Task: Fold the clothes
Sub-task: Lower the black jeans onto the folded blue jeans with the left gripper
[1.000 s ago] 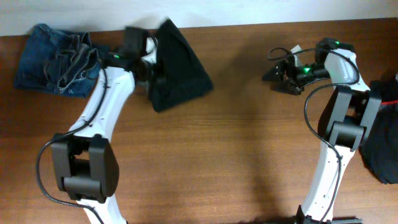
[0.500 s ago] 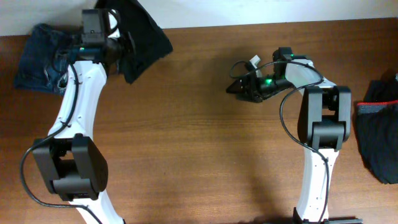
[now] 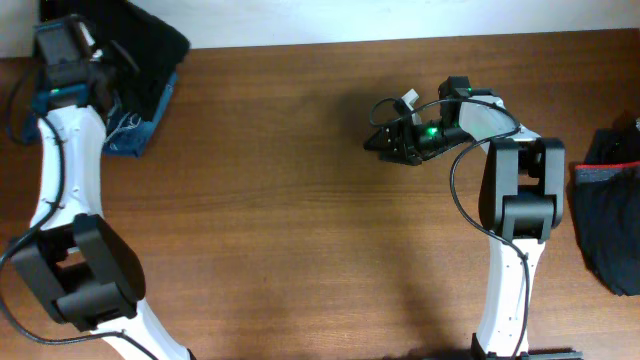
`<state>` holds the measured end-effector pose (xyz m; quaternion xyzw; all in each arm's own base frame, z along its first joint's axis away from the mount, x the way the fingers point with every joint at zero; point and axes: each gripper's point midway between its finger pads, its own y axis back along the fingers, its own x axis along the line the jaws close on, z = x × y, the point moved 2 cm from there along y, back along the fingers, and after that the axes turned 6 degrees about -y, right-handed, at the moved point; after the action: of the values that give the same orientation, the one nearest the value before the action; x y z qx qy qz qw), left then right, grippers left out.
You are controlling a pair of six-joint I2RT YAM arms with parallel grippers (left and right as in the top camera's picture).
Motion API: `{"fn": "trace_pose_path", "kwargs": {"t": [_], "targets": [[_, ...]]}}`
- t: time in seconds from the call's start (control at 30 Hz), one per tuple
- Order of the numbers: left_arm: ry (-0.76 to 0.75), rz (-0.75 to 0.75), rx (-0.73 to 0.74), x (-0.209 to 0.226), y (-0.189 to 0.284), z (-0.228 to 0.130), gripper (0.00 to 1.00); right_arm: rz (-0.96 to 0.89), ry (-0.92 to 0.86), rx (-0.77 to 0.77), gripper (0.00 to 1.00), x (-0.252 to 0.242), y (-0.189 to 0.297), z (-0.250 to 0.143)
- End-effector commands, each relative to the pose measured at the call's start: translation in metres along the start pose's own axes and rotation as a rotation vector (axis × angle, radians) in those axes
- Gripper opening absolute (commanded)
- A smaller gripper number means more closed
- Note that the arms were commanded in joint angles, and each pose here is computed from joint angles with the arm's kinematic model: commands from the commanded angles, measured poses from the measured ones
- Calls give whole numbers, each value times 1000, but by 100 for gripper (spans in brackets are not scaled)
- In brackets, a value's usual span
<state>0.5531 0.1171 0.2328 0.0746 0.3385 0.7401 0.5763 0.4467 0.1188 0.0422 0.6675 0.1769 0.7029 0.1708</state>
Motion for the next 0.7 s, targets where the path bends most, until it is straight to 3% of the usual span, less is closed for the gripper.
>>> {"fn": "trace_pose_path", "kwargs": {"t": [0.0,0.2,0.47,0.67], "targets": [[40,-28,-150,3,22,50,1,-184,-112,103,99,-69,-20,-32],[69,-85,-196,5,16,61,1,-183,-113,104,99,-69,-20,-32],[218,-213,-120,15,-46,31,1,-199,-127,117,99,-70,-19,-36],[286,-164,-59,48,-66,11,1,-200,-128,117,99,-71,-19,-36]]}}
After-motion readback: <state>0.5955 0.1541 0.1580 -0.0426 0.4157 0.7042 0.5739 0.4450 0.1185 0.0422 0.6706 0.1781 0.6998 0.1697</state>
